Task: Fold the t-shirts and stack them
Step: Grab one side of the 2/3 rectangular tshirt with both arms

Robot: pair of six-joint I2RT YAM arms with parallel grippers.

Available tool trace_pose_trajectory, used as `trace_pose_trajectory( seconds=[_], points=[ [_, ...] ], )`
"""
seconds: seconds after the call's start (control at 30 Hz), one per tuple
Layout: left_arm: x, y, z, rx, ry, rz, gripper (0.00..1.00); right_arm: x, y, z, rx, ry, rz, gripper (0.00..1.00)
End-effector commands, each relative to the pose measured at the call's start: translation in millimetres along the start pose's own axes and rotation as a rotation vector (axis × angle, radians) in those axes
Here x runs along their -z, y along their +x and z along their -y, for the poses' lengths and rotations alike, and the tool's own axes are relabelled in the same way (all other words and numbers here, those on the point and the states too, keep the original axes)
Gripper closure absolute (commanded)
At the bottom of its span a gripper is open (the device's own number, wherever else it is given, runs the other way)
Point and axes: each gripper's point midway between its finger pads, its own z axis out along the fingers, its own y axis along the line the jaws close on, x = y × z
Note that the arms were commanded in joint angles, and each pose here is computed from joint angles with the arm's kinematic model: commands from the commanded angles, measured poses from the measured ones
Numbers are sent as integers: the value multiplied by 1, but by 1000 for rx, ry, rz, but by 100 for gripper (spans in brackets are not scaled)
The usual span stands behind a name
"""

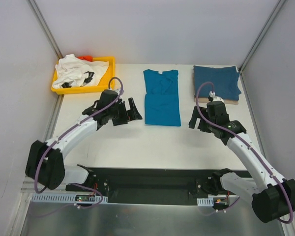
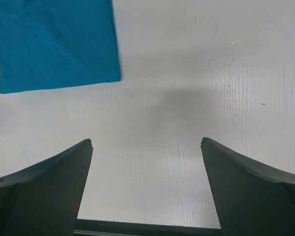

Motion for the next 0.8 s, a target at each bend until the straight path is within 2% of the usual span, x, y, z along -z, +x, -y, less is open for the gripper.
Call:
trace_pose_trajectory(
  seconds=[0.0, 0.2, 0.23, 0.3, 0.47, 0.53, 0.57, 0.77],
  points=[
    [-41, 0, 10, 30, 61, -75, 3, 1, -3, -8, -22, -38, 2, 3],
    [-94, 0, 6, 101, 54, -194, 14, -6, 1, -3, -5, -7, -30, 3],
    [-99, -4, 10, 107, 61, -195, 21, -7, 2, -3, -3, -4, -37, 4],
    [-111, 2, 4, 125, 50, -234, 26, -11, 6, -3, 9, -6, -66, 3],
    [-124, 9, -1, 146, 48, -280, 49, -20, 16, 3, 10, 11, -130, 3],
    [-128, 11, -2, 149, 45, -289, 52, -24, 17, 3, -1, 4, -137, 3],
    [-131, 13, -4, 153, 39, -297, 56, -24, 17, 1, -7, -13, -141, 3],
    [-145, 22, -12, 157, 30, -338, 63, -35, 18, -8, -37, -84, -175, 3]
  ],
)
